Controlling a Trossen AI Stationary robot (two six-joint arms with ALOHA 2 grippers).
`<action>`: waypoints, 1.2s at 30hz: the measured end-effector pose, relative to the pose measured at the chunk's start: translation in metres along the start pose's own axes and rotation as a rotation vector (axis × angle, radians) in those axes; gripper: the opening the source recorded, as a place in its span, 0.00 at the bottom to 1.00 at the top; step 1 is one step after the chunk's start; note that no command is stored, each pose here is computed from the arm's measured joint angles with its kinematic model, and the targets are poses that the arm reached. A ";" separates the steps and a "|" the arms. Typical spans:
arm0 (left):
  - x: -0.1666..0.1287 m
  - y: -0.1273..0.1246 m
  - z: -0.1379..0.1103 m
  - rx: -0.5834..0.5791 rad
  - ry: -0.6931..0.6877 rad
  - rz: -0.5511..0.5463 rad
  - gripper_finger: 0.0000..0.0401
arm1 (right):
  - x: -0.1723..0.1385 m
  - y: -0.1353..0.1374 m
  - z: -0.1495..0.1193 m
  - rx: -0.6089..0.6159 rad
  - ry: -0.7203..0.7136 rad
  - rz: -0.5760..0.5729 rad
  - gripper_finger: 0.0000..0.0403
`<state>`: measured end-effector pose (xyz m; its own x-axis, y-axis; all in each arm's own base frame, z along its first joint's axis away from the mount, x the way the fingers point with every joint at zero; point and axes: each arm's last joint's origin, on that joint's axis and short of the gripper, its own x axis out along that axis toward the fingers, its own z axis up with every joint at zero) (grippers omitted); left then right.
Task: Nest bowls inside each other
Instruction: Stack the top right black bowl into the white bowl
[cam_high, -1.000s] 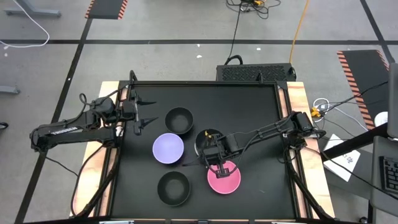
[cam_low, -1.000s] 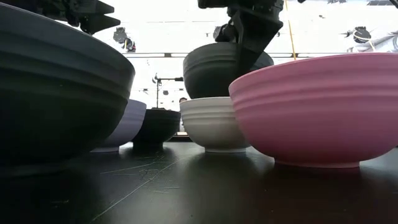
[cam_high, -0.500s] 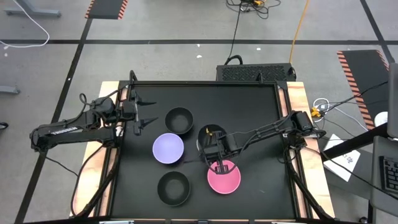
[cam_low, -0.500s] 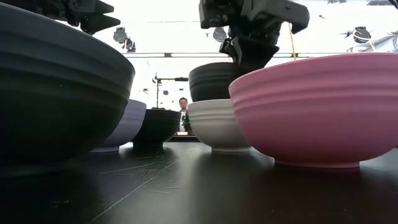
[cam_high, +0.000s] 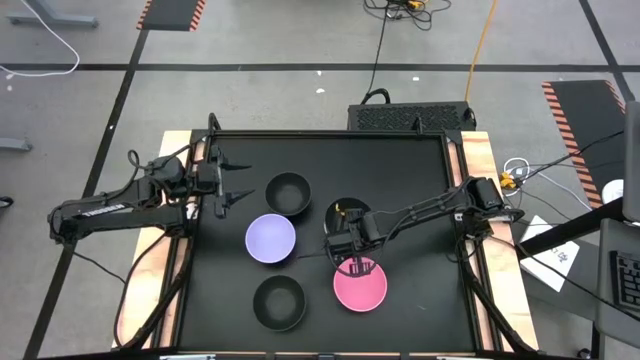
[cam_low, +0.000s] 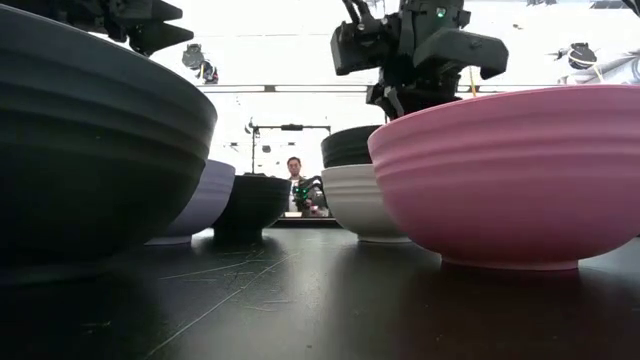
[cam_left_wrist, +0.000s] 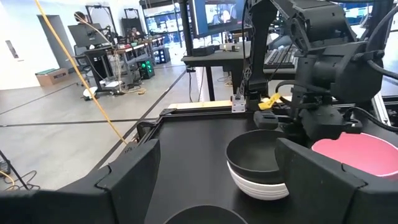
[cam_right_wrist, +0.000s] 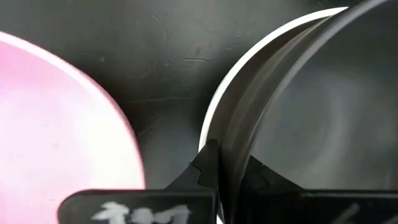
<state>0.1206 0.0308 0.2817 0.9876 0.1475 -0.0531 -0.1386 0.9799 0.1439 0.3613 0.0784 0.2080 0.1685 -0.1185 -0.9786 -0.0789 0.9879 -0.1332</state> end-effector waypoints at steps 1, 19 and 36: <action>0.000 0.000 0.000 0.000 0.000 0.000 0.80 | 0.000 0.000 0.000 0.003 0.000 0.001 0.00; 0.000 0.000 -0.001 -0.001 0.007 -0.001 0.80 | -0.002 0.000 0.003 0.011 -0.038 0.033 0.17; 0.000 0.000 -0.001 -0.005 0.012 -0.001 0.80 | -0.020 -0.007 0.003 0.061 -0.110 0.071 0.28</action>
<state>0.1205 0.0308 0.2806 0.9869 0.1476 -0.0648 -0.1376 0.9807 0.1388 0.3615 0.0745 0.2291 0.2713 -0.0399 -0.9617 -0.0349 0.9981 -0.0513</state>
